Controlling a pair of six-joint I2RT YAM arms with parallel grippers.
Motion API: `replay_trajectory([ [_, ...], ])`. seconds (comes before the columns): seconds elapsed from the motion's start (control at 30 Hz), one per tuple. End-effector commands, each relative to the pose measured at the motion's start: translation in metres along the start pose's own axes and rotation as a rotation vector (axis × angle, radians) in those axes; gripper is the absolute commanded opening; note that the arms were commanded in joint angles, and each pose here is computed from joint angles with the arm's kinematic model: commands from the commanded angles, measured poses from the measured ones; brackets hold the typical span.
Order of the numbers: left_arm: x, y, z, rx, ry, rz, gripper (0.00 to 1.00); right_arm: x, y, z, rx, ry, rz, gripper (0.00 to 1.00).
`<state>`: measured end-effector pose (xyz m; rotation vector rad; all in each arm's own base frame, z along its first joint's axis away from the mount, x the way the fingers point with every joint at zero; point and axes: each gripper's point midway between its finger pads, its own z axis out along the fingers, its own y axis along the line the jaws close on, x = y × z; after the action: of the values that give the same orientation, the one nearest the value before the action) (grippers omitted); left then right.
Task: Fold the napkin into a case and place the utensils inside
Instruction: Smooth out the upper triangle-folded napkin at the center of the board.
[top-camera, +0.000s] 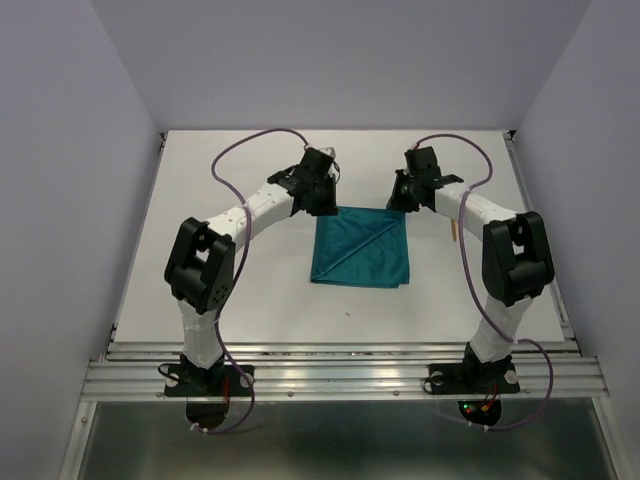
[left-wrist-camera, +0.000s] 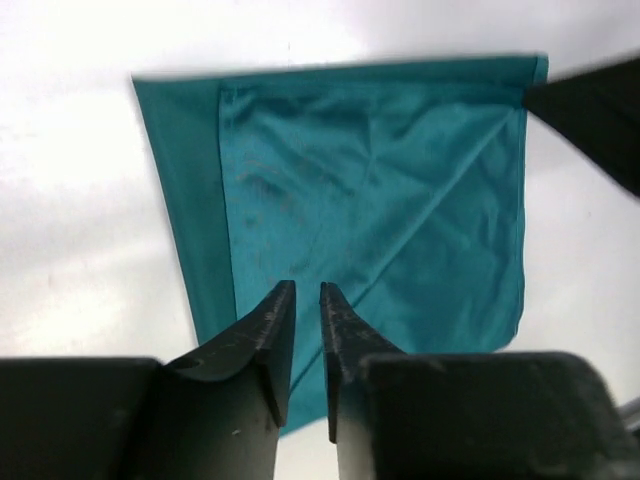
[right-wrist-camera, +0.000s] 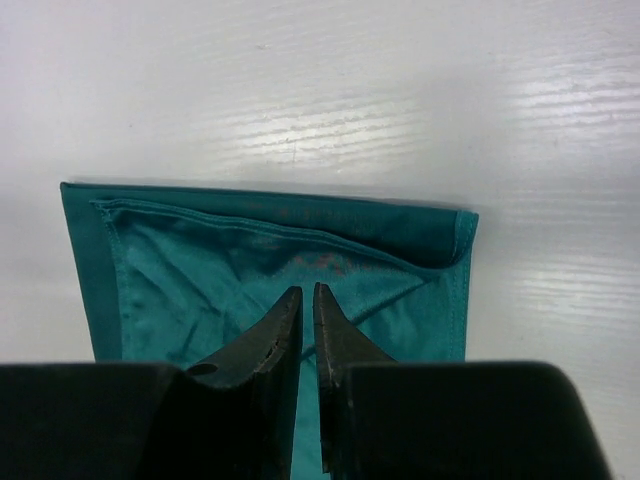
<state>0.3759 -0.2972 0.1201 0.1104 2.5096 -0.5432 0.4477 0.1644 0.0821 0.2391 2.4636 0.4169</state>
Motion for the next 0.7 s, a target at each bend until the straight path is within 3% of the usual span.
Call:
replay_trajectory([
  [0.0, -0.028, 0.008, 0.013, -0.066, -0.03, 0.022, 0.35, -0.009, 0.006, -0.025, -0.012, -0.057, 0.004, 0.15],
  [0.17, -0.059, 0.019, 0.039, -0.115, -0.066, 0.03, 0.44, 0.001, 0.002, -0.042, -0.012, -0.063, 0.013, 0.16],
  [0.37, -0.065, 0.031, 0.067, -0.131, -0.043, 0.066, 0.52, 0.008, -0.004, -0.053, -0.001, -0.068, 0.017, 0.17],
  [0.67, -0.057, 0.021, 0.086, -0.04, 0.003, 0.082, 0.48, 0.013, -0.008, -0.054, 0.012, -0.061, 0.017, 0.17],
])
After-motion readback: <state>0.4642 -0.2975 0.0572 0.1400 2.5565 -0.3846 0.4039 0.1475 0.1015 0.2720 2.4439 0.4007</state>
